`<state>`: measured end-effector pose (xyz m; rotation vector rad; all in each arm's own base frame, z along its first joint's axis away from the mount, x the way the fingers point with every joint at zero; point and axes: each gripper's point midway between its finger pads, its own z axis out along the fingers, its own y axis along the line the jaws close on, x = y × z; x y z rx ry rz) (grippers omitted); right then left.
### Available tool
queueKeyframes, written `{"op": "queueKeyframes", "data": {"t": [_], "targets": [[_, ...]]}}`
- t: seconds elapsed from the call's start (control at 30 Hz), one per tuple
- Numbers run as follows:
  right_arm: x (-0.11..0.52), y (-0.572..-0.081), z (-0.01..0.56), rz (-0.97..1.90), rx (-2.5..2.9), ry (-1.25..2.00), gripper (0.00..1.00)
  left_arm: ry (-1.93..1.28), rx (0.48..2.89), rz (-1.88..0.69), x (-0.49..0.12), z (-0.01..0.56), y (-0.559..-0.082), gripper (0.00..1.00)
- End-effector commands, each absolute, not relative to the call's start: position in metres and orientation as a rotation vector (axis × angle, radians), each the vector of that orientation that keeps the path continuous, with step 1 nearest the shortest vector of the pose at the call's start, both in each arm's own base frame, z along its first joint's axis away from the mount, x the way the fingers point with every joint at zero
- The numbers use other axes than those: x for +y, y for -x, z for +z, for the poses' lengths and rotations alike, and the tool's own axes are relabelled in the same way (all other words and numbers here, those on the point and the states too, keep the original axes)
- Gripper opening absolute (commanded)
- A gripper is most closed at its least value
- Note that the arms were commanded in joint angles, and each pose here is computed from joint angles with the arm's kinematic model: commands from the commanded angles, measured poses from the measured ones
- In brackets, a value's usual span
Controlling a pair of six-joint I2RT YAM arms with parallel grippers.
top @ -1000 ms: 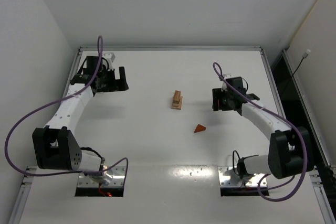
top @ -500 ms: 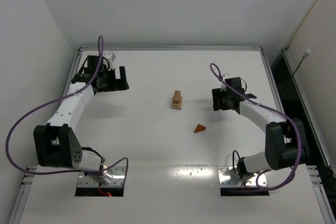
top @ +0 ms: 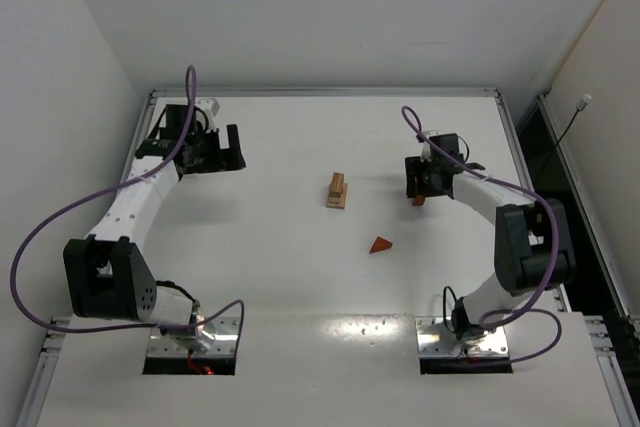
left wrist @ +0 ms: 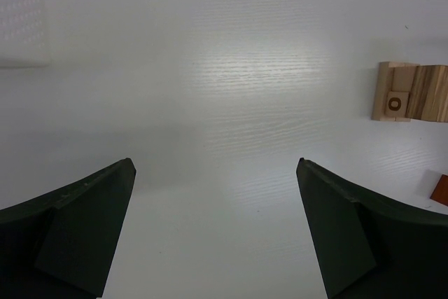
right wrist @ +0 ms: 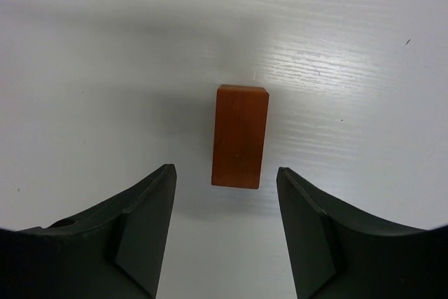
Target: Build the wood block tower
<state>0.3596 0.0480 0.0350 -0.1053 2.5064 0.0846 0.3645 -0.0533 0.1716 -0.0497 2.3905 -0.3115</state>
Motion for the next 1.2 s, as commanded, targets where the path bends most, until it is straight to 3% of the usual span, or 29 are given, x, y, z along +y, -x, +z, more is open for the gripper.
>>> {"op": "queueKeyframes", "data": {"t": [0.0,0.3,0.37,0.53,0.7,1.07,1.13,1.17], "targets": [[0.054,-0.383,0.048,0.124,2.448,0.095,0.56,0.04,2.344,-0.308,-0.056,0.184,-0.375,1.0],[0.046,-0.386,0.033,0.124,2.507,0.054,0.5,0.046,2.353,-0.297,-0.055,0.181,-0.376,1.0],[0.046,-0.387,0.035,0.124,2.507,0.054,0.45,0.045,2.344,-0.297,-0.055,0.185,-0.378,1.0],[0.042,-0.389,0.031,0.123,2.518,0.028,0.43,0.046,2.353,-0.297,-0.055,0.181,-0.378,1.0],[0.044,-0.387,0.03,0.134,2.528,0.032,0.35,0.058,2.362,-0.301,-0.055,0.178,-0.379,1.0],[0.049,-0.385,0.027,0.174,2.538,0.044,0.39,0.057,2.353,-0.302,-0.056,0.182,-0.381,1.0],[0.049,-0.384,0.023,0.174,2.548,0.044,0.31,0.056,2.344,-0.302,-0.056,0.183,-0.382,1.0],[0.049,-0.385,0.025,0.174,2.549,0.044,0.2,0.056,2.344,-0.302,-0.056,0.183,-0.382,1.0]]}}
